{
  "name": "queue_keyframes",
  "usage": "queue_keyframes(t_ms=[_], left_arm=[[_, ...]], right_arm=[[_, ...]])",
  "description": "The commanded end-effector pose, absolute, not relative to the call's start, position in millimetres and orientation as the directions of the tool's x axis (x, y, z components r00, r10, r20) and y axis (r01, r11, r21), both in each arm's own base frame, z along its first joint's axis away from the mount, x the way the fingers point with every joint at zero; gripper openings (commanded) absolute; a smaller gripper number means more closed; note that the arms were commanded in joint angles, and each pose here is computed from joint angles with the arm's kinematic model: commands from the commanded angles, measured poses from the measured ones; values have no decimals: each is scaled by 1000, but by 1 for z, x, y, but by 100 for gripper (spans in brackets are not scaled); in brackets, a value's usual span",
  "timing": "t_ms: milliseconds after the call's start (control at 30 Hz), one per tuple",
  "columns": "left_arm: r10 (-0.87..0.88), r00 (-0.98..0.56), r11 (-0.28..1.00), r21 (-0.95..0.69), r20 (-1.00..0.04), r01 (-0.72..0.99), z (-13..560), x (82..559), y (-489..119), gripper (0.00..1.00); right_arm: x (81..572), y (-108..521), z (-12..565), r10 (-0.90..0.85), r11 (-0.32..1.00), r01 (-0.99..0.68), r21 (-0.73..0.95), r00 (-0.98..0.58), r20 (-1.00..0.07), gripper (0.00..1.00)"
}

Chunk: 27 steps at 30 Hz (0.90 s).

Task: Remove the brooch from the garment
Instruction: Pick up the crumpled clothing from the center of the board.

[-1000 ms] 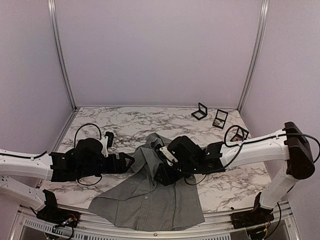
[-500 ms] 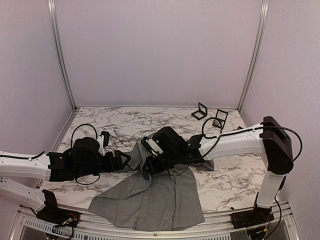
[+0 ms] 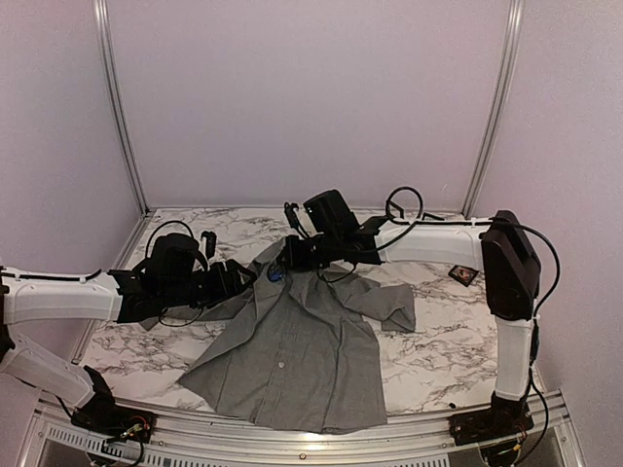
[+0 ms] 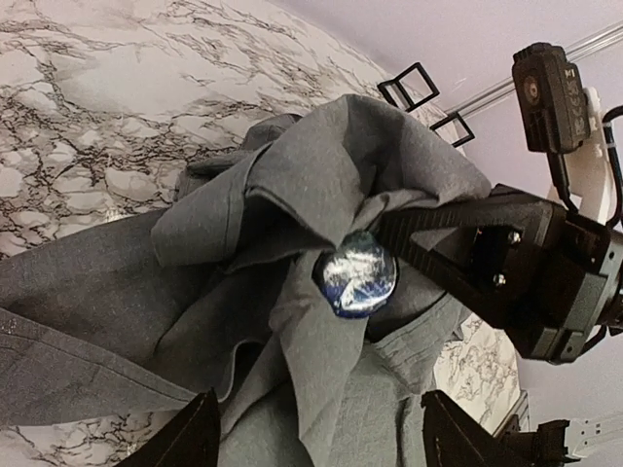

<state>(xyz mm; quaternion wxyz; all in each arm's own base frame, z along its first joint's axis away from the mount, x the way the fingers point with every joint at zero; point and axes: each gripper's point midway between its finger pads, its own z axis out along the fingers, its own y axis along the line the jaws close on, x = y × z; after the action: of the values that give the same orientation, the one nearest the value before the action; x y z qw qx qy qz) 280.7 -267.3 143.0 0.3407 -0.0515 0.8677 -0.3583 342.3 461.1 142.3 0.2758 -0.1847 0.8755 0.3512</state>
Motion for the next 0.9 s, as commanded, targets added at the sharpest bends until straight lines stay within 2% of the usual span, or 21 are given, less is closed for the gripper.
queue_keyframes(t_ms=[0,100,233,400,467,667,700,767,867], left_arm=[[-350,-765,655,-725,-541,213,170,303,-291,73],[-343,-773,632,-740,-533,230,173,314,-300,71],[-336,-806,589,-777,-487,223,169,323,-310,61],[-359,-858,555,-823,-367,120,150,321,-308,50],[-376,-858,564,-821,-349,87,140,318,-302,48],[-431,-833,586,-810,-347,34,109,313,-284,29],[-444,-822,594,-804,-355,27,107,312,-280,28],[-471,-800,608,-794,-372,11,101,312,-272,28],[-524,-773,587,-809,-357,-23,99,311,-266,27]], right_arm=[[405,436,173,-24,763,-463,451,-718,-695,0],[410,436,184,-35,765,-480,430,-697,-717,0],[395,446,180,-44,736,-483,474,-733,-679,0],[357,478,158,-74,649,-480,591,-812,-578,0],[339,492,146,-97,627,-492,604,-818,-566,2],[305,507,109,-152,556,-540,632,-813,-562,7],[304,504,109,-149,553,-548,628,-806,-572,12],[305,496,103,-159,565,-558,608,-797,-583,14],[304,492,92,-202,538,-562,628,-809,-552,8]])
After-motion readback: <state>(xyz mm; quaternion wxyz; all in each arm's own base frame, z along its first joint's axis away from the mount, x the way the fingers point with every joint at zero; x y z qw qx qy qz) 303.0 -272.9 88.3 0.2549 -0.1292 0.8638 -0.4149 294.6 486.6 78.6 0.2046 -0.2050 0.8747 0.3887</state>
